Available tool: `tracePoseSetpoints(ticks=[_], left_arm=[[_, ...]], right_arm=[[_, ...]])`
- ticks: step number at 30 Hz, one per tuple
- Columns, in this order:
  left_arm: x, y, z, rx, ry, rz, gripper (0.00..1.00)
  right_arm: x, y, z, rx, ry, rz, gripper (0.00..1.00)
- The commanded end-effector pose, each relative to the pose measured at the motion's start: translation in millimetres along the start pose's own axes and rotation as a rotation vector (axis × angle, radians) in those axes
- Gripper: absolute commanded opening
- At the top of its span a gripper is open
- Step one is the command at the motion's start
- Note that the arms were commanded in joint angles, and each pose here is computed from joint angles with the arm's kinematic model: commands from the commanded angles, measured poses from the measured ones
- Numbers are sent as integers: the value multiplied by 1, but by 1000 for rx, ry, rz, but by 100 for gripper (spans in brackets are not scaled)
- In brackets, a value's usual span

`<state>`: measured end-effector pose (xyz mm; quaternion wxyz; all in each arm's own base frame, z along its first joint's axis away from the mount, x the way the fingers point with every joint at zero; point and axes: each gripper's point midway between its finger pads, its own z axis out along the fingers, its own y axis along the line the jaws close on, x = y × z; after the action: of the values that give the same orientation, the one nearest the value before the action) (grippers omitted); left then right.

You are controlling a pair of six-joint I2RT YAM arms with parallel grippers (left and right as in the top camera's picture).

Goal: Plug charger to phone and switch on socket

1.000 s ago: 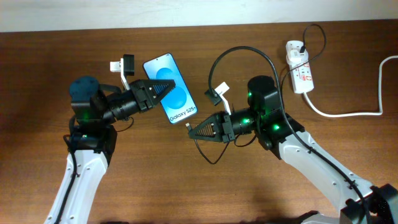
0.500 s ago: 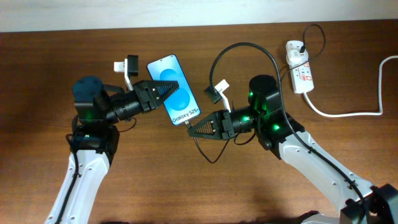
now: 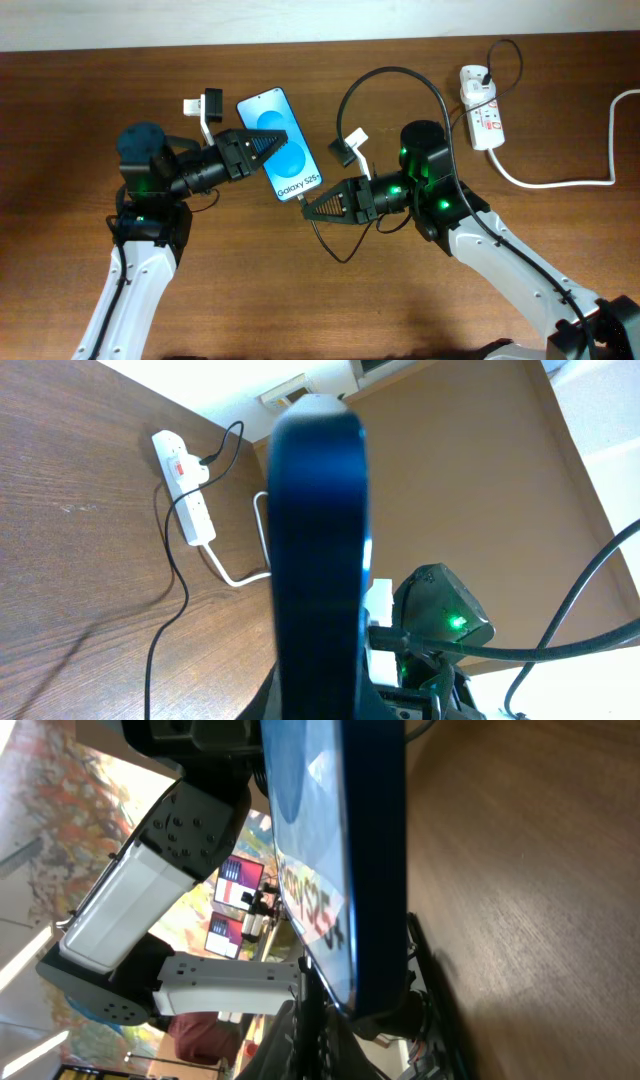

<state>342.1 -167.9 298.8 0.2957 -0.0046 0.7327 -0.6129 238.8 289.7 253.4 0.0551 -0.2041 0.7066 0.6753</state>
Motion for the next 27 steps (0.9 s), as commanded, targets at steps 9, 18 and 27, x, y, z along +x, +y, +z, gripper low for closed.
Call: tracePoseSetpoints(ticks=[9,18,27], left_arm=[[-3,-11,-1,18,-3,27,0],[-1,-12,-1,25,8,28,0],[0,-12,-1,27,13,22,0]], right_arm=[[2,2,2,-12,18,38,4],[2,3,2,-15,17,1,4],[2,3,2,-15,16,-4,4]])
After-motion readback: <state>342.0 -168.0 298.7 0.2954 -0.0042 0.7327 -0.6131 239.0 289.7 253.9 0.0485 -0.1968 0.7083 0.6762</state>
